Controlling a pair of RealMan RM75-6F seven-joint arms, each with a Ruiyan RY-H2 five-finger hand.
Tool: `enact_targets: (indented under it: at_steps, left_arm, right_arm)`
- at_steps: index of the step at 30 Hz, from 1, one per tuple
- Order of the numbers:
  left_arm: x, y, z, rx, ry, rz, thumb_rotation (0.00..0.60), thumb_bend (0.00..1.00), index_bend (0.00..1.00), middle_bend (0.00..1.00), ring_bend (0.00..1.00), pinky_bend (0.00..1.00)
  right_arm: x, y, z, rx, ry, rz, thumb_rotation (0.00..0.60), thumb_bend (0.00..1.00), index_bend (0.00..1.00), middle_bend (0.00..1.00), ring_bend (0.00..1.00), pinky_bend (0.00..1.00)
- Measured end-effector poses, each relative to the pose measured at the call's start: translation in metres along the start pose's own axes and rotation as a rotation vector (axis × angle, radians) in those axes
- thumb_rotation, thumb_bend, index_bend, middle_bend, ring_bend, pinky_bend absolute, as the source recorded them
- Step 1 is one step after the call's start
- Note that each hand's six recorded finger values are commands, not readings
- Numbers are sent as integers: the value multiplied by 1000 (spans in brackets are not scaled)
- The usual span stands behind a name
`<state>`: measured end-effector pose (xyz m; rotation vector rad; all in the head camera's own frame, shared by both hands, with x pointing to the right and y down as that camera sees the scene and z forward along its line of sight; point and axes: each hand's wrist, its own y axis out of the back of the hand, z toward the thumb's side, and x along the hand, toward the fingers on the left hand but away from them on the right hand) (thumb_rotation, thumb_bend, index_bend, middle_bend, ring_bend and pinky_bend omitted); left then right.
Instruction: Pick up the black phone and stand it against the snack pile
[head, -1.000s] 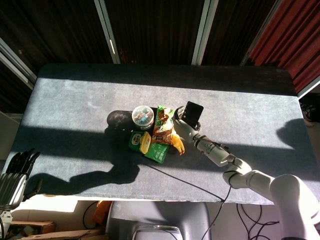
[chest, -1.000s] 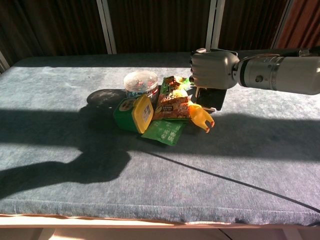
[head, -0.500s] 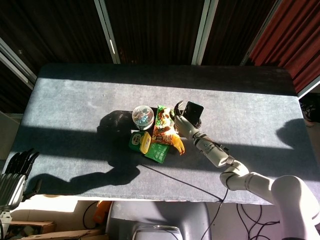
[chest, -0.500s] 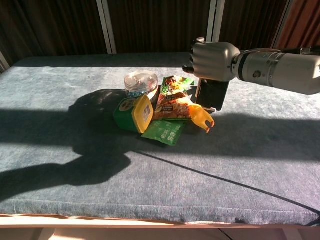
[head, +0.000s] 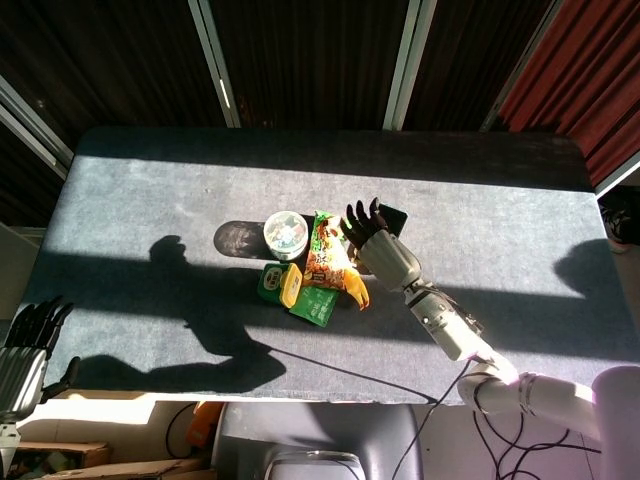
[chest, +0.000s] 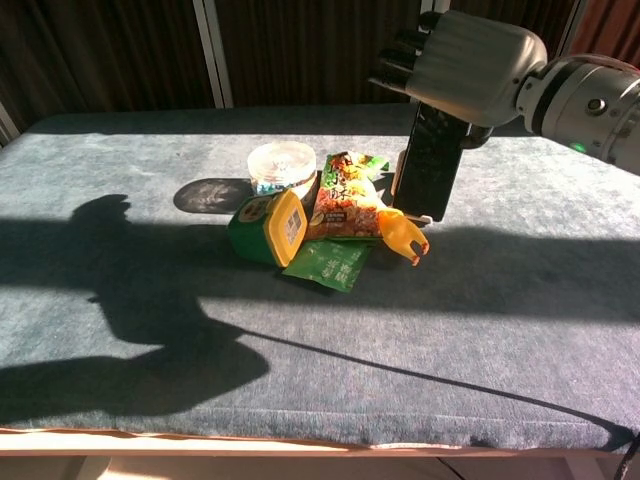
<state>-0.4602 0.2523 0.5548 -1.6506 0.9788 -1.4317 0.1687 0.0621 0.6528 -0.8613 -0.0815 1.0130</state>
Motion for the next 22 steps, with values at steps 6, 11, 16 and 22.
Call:
enact_targets:
  at_steps: [6,11,16,22]
  left_arm:
    - [1,3,-1,-1,12,25,600,396,0,0,0,0]
    - [0,3,0,8,13,36,600,394,0,0,0,0]
    - [2,-2,0,28,32,23,600,395,0,0,0,0]
    - [7,-6,2,41,42,15,600,396,0,0,0,0]
  right_arm:
    - [90,-2,-16,-442,-143,22,600,205,0,87,56,365]
    - [183,-34,-32,-709,-310,88,600,205,0,42,16,234]
    - [241,-62,-38,-888,-401,159,600,205,0,30,0,165]
    - [275,-83,-55,-913,-463,219,600,204,0,29,0,155]
